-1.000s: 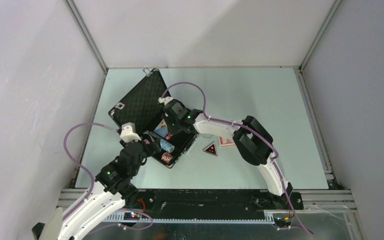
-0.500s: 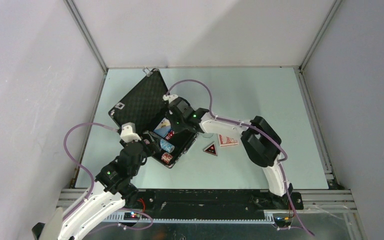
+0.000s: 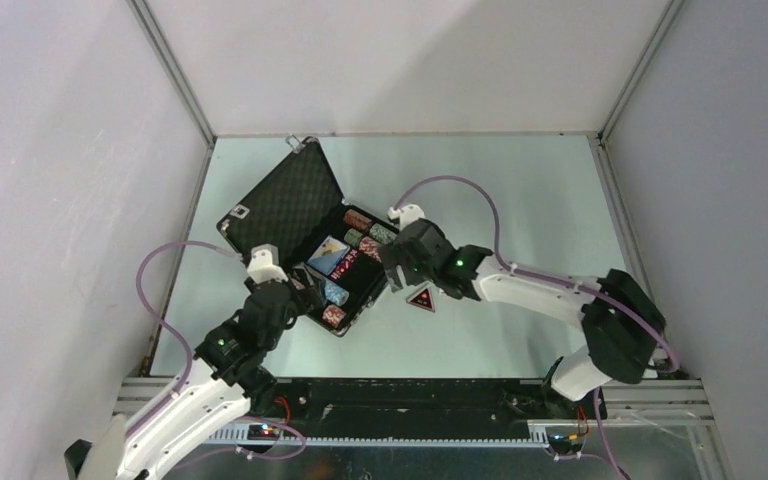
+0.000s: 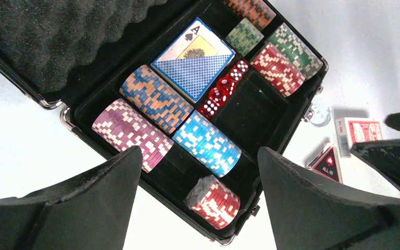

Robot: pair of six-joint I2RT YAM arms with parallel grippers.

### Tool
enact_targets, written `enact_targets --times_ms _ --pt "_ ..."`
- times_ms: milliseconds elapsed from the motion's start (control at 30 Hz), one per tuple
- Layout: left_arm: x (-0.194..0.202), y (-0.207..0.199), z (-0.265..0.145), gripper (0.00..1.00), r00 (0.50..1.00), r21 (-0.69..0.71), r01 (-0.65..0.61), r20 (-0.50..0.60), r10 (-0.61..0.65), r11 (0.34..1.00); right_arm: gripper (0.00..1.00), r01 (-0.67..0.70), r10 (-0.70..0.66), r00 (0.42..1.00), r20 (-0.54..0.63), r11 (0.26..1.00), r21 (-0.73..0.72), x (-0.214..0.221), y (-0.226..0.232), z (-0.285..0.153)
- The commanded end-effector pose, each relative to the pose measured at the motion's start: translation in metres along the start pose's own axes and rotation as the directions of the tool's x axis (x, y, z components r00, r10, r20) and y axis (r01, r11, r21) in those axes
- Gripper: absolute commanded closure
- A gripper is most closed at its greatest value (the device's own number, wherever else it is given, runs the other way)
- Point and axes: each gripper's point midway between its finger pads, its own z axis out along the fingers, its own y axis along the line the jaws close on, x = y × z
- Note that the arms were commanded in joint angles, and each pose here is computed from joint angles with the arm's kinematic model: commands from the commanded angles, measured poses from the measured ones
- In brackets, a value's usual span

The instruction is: Pack up texas hold em set

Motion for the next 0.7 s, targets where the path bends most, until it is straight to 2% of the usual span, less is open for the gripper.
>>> enact_targets --times_ms 0,167,267,500,567,633,667 --pt "-0.009 -0.011 0.000 0.10 1.000 0.044 -0.020 0.012 0.019 0.999 0.03 -0.080 0.073 0.996 0.049 0.986 0.144 0.012 -0.042 -0.025" --pt "-0.008 -0.012 -0.002 0.02 0.999 0.053 -0.037 0.007 0.037 0.998 0.00 -0.243 0.252 0.968 0.000 0.931 0.273 0.042 -0.089 -0.032" --pt "-0.011 -0.013 -0.003 0.00 1.000 0.064 -0.027 0.017 0.026 0.998 0.00 -0.268 0.296 0.955 -0.031 0.899 0.347 0.057 -0.108 -0.032" --pt "-0.010 -0.024 -0.005 0.00 1.000 0.110 -0.022 -0.005 0.023 0.994 0.00 -0.335 0.370 0.928 -0.036 0.874 0.352 0.065 -0.124 -0.027" --pt "-0.007 -0.027 -0.005 0.00 0.999 0.123 -0.028 -0.019 0.031 0.992 0.00 -0.392 0.427 0.904 -0.011 0.841 0.374 0.064 -0.131 -0.030" --pt "-0.007 -0.028 -0.004 0.00 0.999 0.127 -0.034 -0.027 0.038 0.991 0.00 -0.485 0.522 0.852 0.035 0.763 0.427 0.067 -0.142 -0.038" --pt "-0.007 -0.029 -0.004 0.00 0.999 0.128 -0.035 -0.027 0.039 0.991 0.00 -0.577 0.606 0.790 0.092 0.686 0.443 0.064 -0.145 -0.040"
